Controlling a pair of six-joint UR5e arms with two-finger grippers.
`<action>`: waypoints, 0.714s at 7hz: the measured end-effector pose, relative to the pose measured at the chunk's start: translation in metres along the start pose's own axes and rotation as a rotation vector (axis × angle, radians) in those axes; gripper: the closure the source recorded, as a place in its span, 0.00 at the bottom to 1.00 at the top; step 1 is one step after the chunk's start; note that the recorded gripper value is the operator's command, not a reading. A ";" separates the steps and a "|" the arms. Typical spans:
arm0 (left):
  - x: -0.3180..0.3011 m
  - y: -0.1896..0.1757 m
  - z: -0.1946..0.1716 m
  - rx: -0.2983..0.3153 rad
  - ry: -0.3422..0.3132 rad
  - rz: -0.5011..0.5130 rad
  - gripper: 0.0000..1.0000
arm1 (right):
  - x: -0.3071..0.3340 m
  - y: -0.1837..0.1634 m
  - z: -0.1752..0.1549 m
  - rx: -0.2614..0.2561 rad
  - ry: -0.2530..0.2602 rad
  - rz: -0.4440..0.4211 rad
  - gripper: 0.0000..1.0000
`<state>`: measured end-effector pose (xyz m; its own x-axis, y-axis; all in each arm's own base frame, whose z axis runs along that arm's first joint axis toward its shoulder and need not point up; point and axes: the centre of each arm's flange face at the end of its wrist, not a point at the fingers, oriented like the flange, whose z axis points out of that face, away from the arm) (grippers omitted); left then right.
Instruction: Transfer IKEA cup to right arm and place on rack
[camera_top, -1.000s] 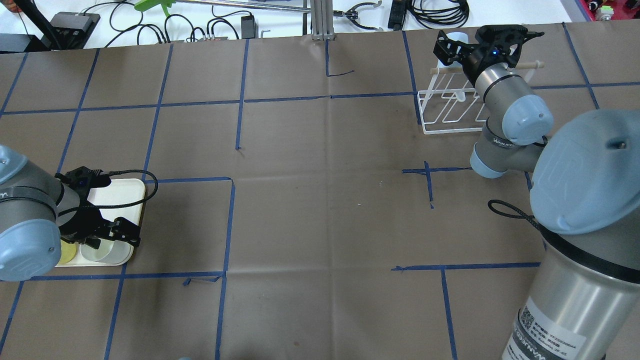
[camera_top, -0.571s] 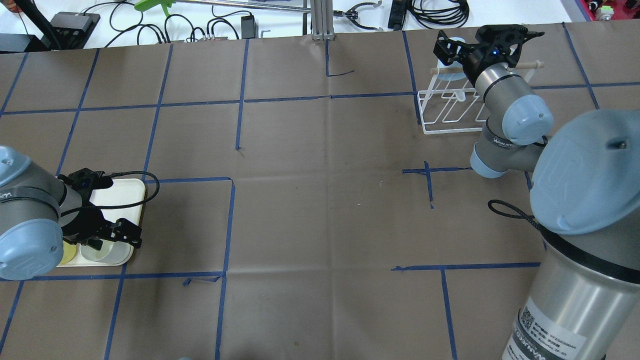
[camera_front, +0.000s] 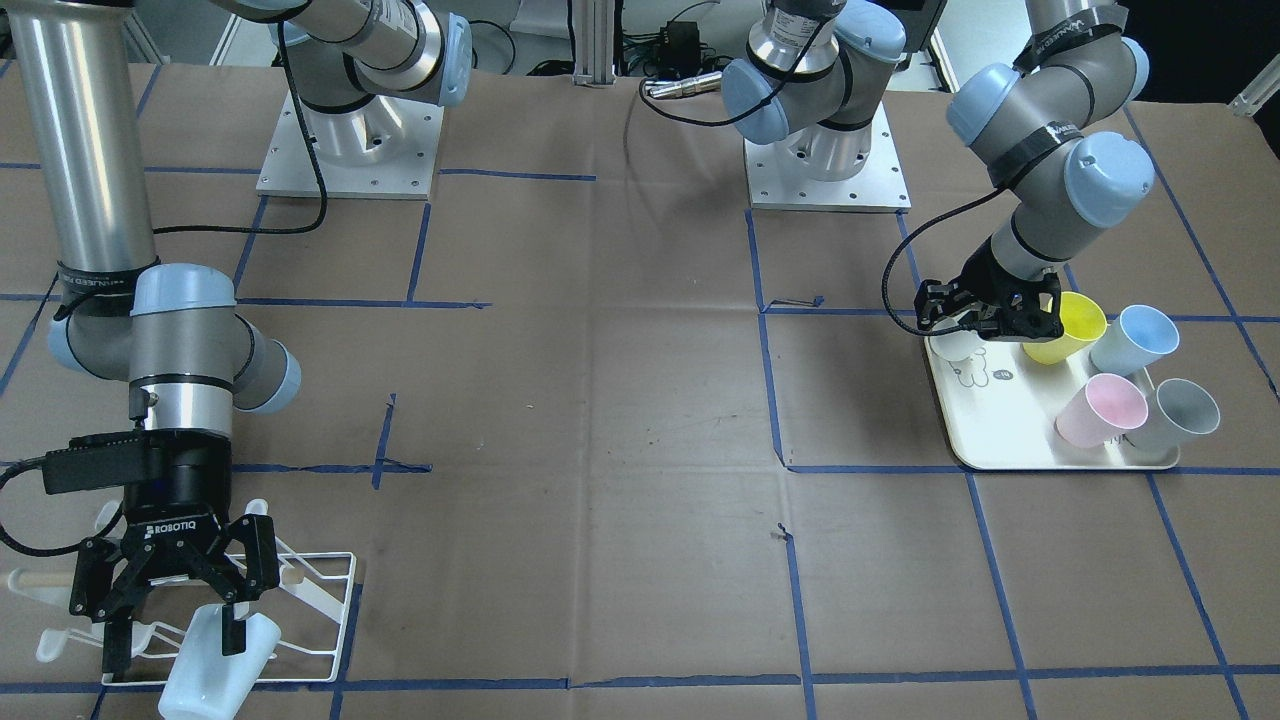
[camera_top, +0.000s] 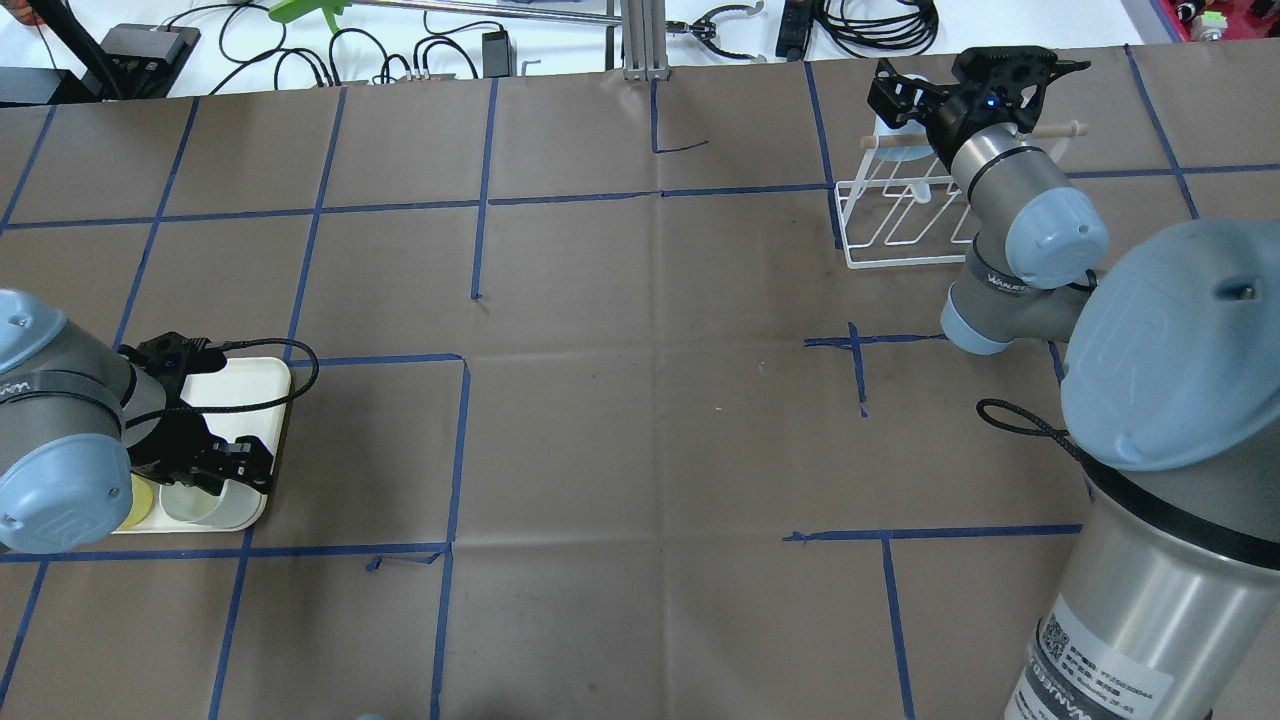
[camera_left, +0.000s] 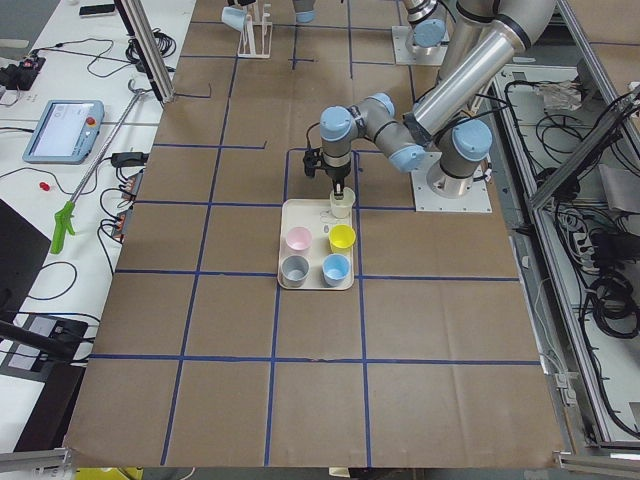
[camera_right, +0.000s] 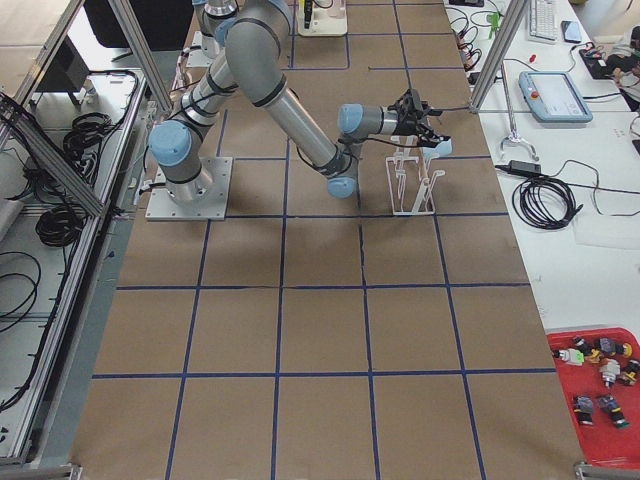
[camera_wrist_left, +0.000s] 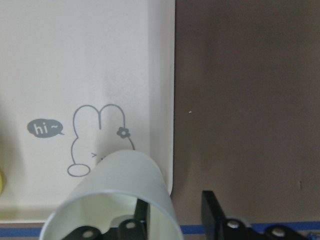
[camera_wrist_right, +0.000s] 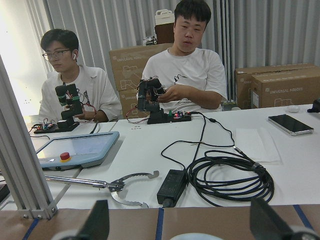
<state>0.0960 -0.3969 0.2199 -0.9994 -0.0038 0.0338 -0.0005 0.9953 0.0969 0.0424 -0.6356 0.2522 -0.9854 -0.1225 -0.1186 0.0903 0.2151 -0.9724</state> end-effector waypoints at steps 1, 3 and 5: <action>0.000 0.000 -0.001 0.002 -0.001 0.000 1.00 | -0.001 -0.009 0.001 0.017 -0.002 -0.006 0.00; -0.002 -0.003 -0.008 0.014 -0.011 0.000 1.00 | -0.005 -0.025 0.002 0.046 -0.008 -0.016 0.00; -0.011 -0.016 -0.043 0.019 -0.048 0.002 1.00 | -0.011 -0.041 0.000 0.036 -0.012 -0.014 0.00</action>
<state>0.1080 -0.4170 0.2612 -0.9999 0.0027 -0.0138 0.0017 0.9970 0.0775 0.0491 -0.6429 0.2933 -0.9848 -0.1366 -0.1071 0.0819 0.1784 -0.9806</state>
